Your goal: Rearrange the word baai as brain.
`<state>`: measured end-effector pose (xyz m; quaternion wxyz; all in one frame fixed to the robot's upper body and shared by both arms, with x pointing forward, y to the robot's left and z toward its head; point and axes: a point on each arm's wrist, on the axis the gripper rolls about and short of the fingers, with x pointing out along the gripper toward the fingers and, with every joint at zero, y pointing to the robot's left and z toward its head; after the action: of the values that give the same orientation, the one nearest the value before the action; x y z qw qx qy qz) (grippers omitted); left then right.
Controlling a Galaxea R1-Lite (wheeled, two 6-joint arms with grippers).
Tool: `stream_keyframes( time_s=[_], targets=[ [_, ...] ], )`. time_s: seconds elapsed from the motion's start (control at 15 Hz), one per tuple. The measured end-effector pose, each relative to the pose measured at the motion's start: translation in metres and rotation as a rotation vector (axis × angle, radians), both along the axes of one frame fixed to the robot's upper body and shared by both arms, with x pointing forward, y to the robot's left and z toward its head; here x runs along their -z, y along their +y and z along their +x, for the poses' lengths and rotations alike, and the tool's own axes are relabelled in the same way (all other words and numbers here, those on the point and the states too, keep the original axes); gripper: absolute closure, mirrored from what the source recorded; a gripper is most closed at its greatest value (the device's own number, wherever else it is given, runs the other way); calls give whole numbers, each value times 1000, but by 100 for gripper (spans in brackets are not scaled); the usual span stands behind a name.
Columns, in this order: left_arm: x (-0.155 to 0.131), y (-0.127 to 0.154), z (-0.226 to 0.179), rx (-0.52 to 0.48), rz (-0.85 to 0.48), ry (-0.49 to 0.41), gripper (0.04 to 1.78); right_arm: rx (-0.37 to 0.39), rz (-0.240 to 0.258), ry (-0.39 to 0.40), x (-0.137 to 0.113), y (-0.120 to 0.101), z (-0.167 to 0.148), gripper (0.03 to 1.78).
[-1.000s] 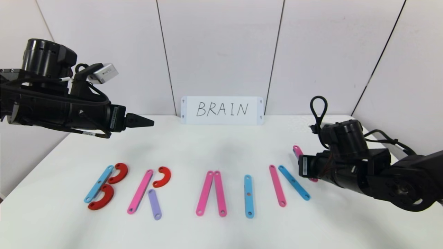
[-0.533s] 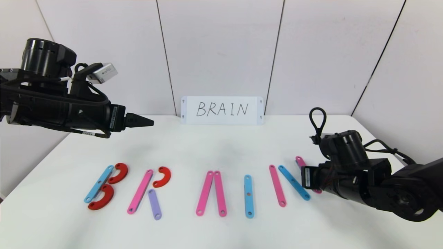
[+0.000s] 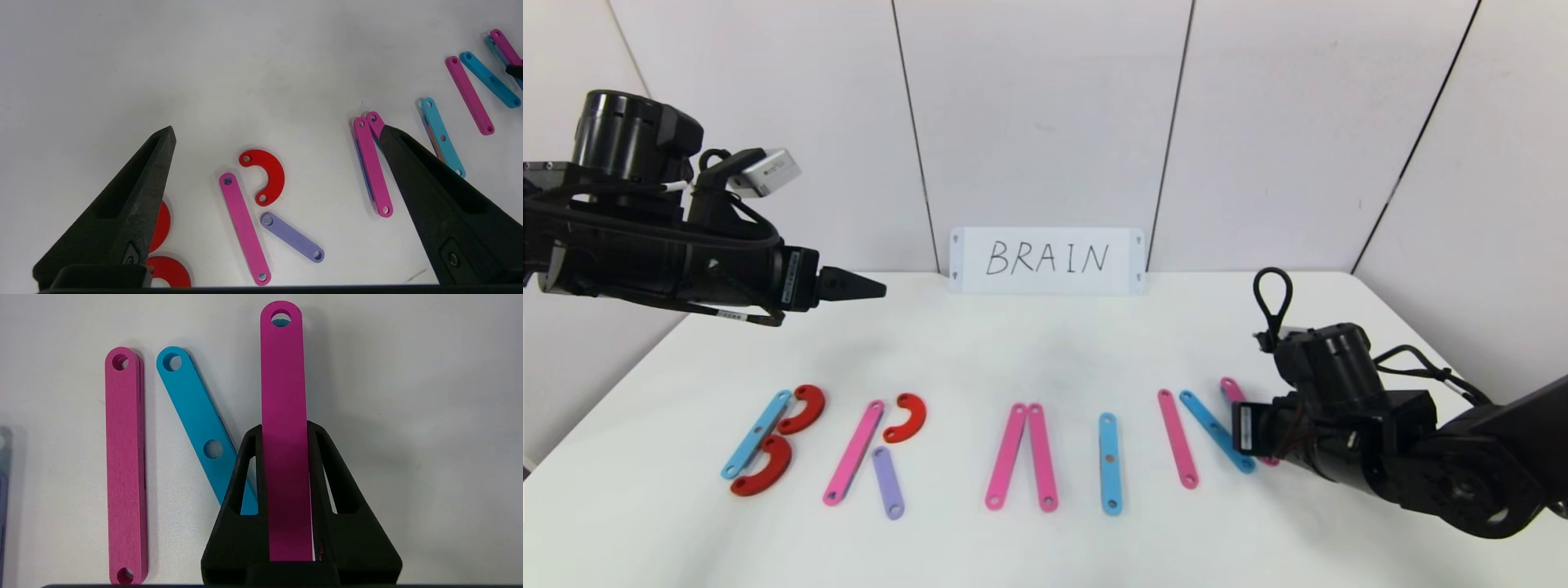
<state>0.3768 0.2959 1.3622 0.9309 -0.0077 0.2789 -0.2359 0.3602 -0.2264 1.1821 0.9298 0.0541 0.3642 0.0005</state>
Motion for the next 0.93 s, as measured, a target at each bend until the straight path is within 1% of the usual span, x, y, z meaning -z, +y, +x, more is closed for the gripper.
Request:
stream_keyframes(
  time_s=[0.27, 0.4, 0.47, 0.6, 0.67, 0.8, 0.93],
  targets=[
    [0, 0, 0, 1, -1, -1, 8, 5, -8, 5, 2, -1, -1, 150],
    [-1, 0, -1, 1, -1, -2, 8, 5, -9, 9, 3, -1, -1, 143],
    [-1, 0, -1, 0, -1, -2, 8, 6, -10, 8, 3, -1, -1, 137],
    [-1, 0, -1, 0, -1, -3, 8, 8, -12, 7, 3, -1, -1, 114],
    [-1, 0, -1, 1, -1, -3, 8, 9, -12, 7, 3, -1, -1, 99],
    [-1, 0, -1, 1, -1, -4, 8, 14, -14, 5, 2, -2, -1, 63],
    [-1, 0, -1, 0, -1, -4, 8, 21, -11, -6, -1, -3, 0, 35]
  ],
)
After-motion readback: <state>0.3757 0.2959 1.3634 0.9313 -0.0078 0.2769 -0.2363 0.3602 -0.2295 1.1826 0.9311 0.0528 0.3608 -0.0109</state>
